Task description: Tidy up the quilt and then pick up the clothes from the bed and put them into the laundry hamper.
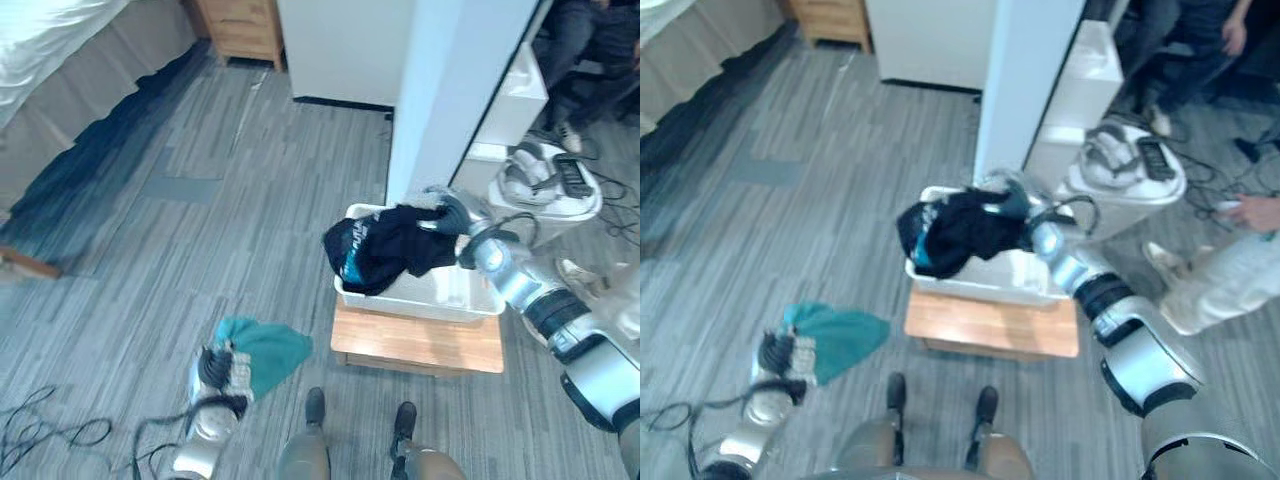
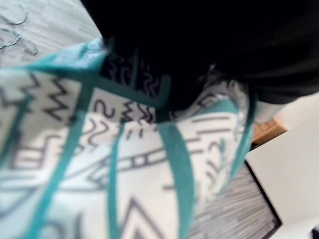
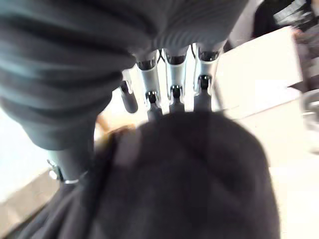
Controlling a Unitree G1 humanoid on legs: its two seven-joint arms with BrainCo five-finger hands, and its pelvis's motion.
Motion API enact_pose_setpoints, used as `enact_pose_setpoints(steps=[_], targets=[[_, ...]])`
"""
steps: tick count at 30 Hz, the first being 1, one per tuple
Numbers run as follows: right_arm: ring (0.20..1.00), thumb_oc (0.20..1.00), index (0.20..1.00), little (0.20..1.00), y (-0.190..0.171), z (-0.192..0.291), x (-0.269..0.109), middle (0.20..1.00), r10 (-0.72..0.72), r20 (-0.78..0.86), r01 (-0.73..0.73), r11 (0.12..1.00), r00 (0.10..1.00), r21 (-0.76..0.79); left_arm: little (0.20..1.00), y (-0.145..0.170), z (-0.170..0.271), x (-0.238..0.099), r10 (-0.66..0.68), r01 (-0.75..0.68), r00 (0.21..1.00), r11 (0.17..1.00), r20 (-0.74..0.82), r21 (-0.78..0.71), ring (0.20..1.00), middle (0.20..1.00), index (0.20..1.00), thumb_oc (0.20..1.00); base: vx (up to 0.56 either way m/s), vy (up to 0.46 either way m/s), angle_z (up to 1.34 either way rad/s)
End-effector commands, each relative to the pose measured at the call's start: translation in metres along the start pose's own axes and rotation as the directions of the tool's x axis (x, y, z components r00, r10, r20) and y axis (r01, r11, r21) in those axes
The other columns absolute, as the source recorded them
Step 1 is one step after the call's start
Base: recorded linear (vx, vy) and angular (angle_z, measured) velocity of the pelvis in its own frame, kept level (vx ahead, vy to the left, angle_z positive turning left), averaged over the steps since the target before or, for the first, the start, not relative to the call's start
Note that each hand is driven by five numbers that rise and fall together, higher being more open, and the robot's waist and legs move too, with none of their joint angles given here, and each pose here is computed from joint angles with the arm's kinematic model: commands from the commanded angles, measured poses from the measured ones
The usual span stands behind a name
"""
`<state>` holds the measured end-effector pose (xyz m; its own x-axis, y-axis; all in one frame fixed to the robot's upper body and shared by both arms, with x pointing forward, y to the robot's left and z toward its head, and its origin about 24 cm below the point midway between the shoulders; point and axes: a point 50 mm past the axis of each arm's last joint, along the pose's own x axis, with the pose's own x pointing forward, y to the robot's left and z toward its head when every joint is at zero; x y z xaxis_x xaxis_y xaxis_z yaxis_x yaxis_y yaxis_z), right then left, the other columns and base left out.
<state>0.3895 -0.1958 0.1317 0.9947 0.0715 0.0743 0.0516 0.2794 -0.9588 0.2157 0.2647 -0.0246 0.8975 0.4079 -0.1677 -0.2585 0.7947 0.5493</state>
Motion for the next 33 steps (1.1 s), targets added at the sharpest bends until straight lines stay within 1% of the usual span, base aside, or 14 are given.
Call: enact_pose_setpoints(steps=[1, 2, 4, 6, 9, 10, 15, 18, 20, 23, 24, 26, 32, 33], targets=[[1.0, 1.0, 1.0, 1.0, -0.066, -0.015, 0.016, 1.0, -0.211, -0.059, 0.198, 0.964, 0.976, -0.176, 0.2, 0.032, 0.096, 0.028, 0.088, -0.065, 0.899, 0.996, 0.428, -0.068, 0.2, 0.2, 0.2, 0.2, -0.02, 0.024, 0.05], [1.0, 1.0, 1.0, 1.0, -0.066, -0.015, 0.016, 1.0, -0.211, -0.058, 0.198, 0.964, 0.976, -0.176, 0.2, 0.032, 0.096, 0.028, 0.088, -0.065, 0.9, 0.996, 0.428, -0.068, 0.2, 0.2, 0.2, 0.2, 0.0, 0.032, 0.06], [1.0, 1.0, 1.0, 1.0, -0.062, -0.026, 0.016, 1.0, -0.191, -0.101, 0.161, 0.955, 0.976, -0.248, 0.2, 0.044, 0.121, 0.028, 0.112, -0.079, 0.843, 0.993, 0.526, -0.084, 0.2, 0.2, 0.2, 0.2, 0.0, 0.0, 0.0], [1.0, 1.0, 1.0, 1.0, -0.036, -0.041, 0.006, 1.0, -0.123, -0.119, 0.072, 0.93, 0.985, -0.359, 0.2, 0.051, 0.161, 0.022, 0.134, -0.067, 0.742, 0.99, 0.657, -0.126, 0.2, 0.2, 0.2, 0.2, 0.02, -0.005, -0.01], [1.0, 1.0, 1.0, 1.0, -0.017, -0.044, -0.003, 1.0, -0.064, -0.106, 0.019, 0.923, 0.992, -0.385, 0.2, 0.05, 0.174, 0.015, 0.119, -0.039, 0.701, 0.991, 0.703, -0.129, 0.2, 0.2, 0.2, 0.2, 0.05, -0.006, -0.14], [1.0, 1.0, 1.0, 1.0, 0.004, -0.052, -0.017, 1.0, -0.007, -0.11, -0.035, 0.925, 0.994, -0.379, 0.2, 0.047, 0.189, 0.011, 0.103, -0.012, 0.658, 0.992, 0.746, -0.126, 0.2, 0.2, 0.2, 0.2, 0.09, -0.003, -0.37], [1.0, 1.0, 1.0, 1.0, 0.031, -0.062, -0.042, 1.0, 0.069, -0.111, -0.102, 0.939, 0.991, -0.329, 0.2, 0.039, 0.202, 0.012, 0.073, -0.003, 0.635, 0.996, 0.769, -0.092, 0.2, 0.2, 0.2, 0.2, 0.08, 0.007, -0.36], [1.0, 1.0, 1.0, 1.0, 0.055, -0.075, -0.075, 1.0, 0.143, -0.115, -0.171, 0.943, 0.983, -0.287, 0.2, 0.017, 0.204, 0.022, 0.002, 0.002, 0.667, 1.0, 0.745, -0.004, 0.2, 0.2, 0.2, 0.2, 0.07, -0.001, -0.38], [1.0, 1.0, 1.0, 1.0, 0.057, -0.076, -0.077, 1.0, 0.151, -0.116, -0.179, 0.941, 0.982, -0.288, 0.2, 0.011, 0.205, 0.025, -0.015, 0.011, 0.674, 1.0, 0.738, 0.01, 0.2, 0.2, 0.2, 0.2, 0.02, -0.005, -0.43], [1.0, 1.0, 1.0, 1.0, 0.058, -0.07, -0.076, 1.0, 0.152, -0.1, -0.174, 0.946, 0.983, -0.275, 0.2, -0.006, 0.201, 0.035, -0.053, 0.024, 0.72, 0.998, 0.692, 0.051, 0.2, 0.2, 0.2, 0.2, -0.02, 0.006, -0.33], [1.0, 1.0, 1.0, 1.0, 0.057, -0.064, -0.072, 1.0, 0.139, -0.092, -0.158, 0.954, 0.986, -0.254, 0.2, -0.019, 0.195, 0.041, -0.067, 0.069, 0.769, 0.997, 0.635, 0.022, 0.2, 0.2, 0.2, 0.2, -0.03, 0.003, -0.31], [1.0, 1.0, 1.0, 1.0, 0.057, -0.061, -0.068, 1.0, 0.128, -0.094, -0.146, 0.963, 0.987, -0.228, 0.2, -0.026, 0.196, 0.045, -0.062, 0.079, 0.79, 0.997, 0.611, -0.001, 0.2, 0.2, 0.2, 0.2, -0.07, 0.01, -0.33], [1.0, 1.0, 1.0, 1.0, 0.07, -0.053, -0.062, 1.0, 0.126, -0.13, -0.145, 0.978, 0.984, -0.151, 0.2, -0.031, 0.175, 0.077, -0.03, -0.025, 0.895, 0.993, 0.444, 0.118, 0.2, 0.2, 0.2, 0.2, -0.07, -0.008, -0.07], [1.0, 1.0, 1.0, 1.0, 0.074, -0.057, -0.065, 1.0, 0.136, -0.151, -0.157, 0.978, 0.979, -0.139, 0.564, -0.03, 0.169, 0.083, -0.027, -0.028, 0.917, 0.991, 0.398, 0.133, 0.564, 0.564, 0.564, 0.564, -0.07, -0.035, -0.02]])
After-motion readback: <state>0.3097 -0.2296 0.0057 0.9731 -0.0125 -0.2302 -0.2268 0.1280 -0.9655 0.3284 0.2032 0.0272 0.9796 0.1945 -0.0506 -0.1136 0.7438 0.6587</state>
